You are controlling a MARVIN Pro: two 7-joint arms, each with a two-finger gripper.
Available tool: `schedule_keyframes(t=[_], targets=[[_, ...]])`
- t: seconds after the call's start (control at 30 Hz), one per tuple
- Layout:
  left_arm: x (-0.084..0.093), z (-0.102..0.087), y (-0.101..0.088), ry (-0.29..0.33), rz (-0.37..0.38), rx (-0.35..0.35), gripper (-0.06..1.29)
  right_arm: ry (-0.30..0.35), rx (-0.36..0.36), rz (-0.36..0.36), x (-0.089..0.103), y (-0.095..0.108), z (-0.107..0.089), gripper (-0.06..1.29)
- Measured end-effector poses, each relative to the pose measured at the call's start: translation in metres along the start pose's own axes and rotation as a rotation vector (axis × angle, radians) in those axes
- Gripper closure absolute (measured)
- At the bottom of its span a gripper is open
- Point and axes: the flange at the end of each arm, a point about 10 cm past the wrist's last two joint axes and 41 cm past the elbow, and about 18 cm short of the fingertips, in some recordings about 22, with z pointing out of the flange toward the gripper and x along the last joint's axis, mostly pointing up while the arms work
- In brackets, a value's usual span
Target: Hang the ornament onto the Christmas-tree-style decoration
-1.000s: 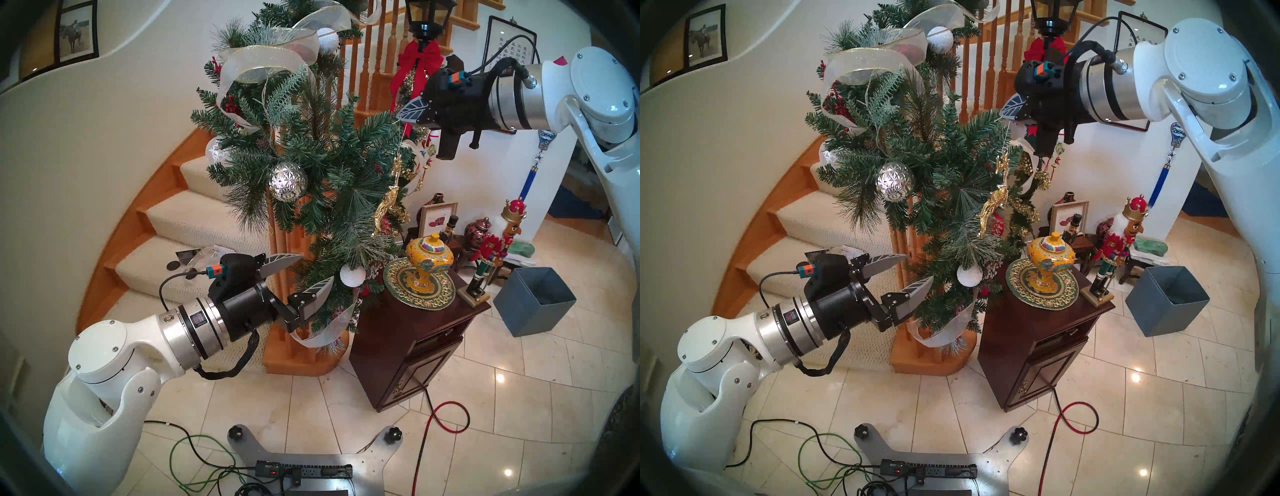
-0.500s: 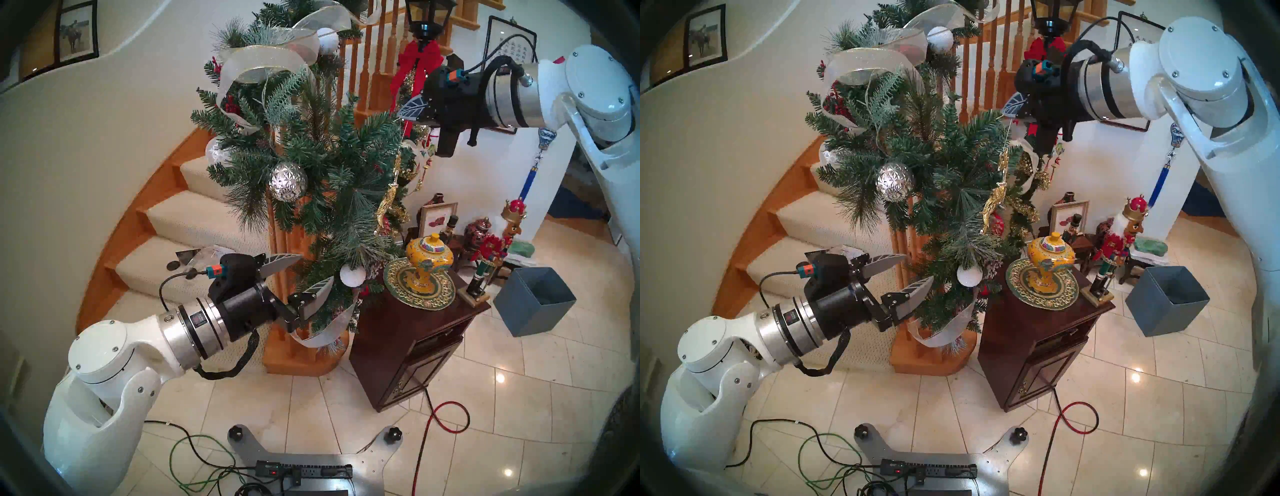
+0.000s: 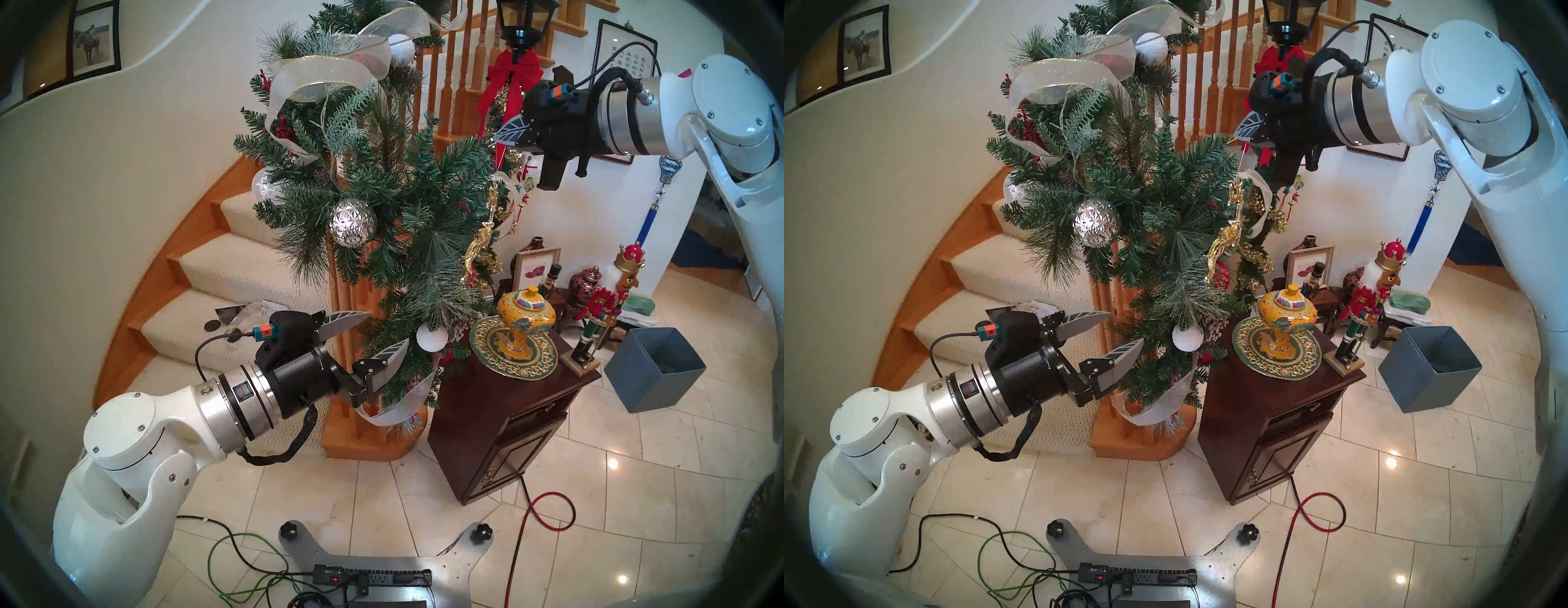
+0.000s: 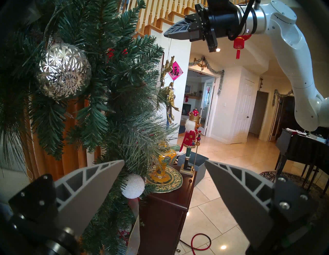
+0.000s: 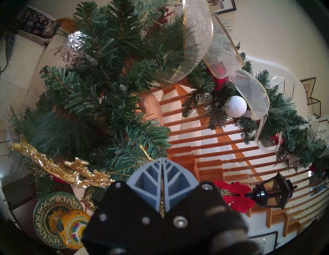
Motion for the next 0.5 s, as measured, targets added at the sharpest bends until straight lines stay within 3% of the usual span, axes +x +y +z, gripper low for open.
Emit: schedule_keyframes(t=[0.5], targets=[[0.0,0.0,0.0,0.0,0.0,0.0,0.0,-0.005,0.001,0.004,-0.0008,0.0009,0.0043,1.27]])
